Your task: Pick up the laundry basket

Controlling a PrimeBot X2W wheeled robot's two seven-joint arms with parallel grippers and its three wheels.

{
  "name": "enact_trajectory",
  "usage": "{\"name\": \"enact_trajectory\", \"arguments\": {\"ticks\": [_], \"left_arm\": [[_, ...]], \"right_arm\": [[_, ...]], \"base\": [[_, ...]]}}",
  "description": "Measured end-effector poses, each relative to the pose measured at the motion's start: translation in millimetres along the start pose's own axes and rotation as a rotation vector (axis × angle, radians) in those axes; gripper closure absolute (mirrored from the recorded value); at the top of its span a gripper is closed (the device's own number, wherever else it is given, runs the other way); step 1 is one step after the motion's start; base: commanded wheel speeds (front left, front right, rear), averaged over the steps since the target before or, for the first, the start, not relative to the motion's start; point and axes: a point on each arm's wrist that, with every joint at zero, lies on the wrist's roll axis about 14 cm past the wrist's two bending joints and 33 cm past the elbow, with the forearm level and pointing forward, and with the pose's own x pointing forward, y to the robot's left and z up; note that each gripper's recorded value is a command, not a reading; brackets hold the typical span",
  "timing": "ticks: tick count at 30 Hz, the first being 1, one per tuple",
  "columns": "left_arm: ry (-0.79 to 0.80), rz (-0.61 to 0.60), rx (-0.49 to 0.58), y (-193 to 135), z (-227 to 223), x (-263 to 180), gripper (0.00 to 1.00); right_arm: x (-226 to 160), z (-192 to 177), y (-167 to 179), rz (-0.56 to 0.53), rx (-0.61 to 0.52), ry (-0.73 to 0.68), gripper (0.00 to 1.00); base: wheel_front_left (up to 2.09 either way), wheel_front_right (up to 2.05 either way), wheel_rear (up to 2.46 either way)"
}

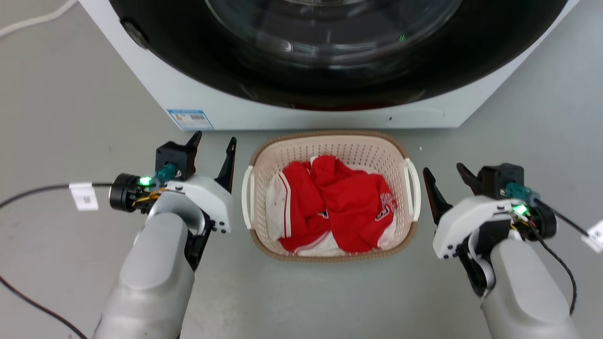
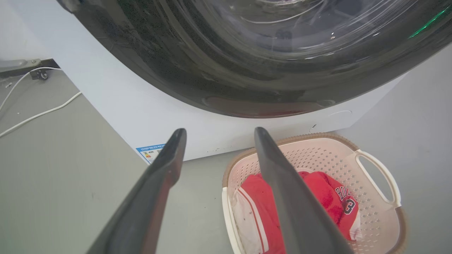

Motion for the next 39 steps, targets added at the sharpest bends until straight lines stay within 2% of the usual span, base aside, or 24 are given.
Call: {"name": "enact_trajectory", "arguments": {"ticks": [9, 17, 29, 39], "left_arm": [[0.244, -0.04, -0.022, 1, -73, 44, 0.0], [0.484, -0.064, -0.078, -1, -140, 61, 0.0], [0.759, -0.044, -0.16, 10, -220, 70, 0.0], [0.836, -0.059, -0.174, 6, -254, 76, 0.0]], "right_arm": [[47, -65, -6, 0.006, 0.051, 0.231, 0.0], [70, -114, -13, 0.001, 0.088, 0.413, 0.0], [90, -165, -20, 0.003, 0.11, 0.568, 0.0], [99, -189, -20, 0.014, 0.12, 0.62, 0.0]], "base": [[0.0, 0.0, 0.0], [0.0, 0.0, 0.0], [0.0, 0.0, 0.0], [0.0, 0.0, 0.0]]}}
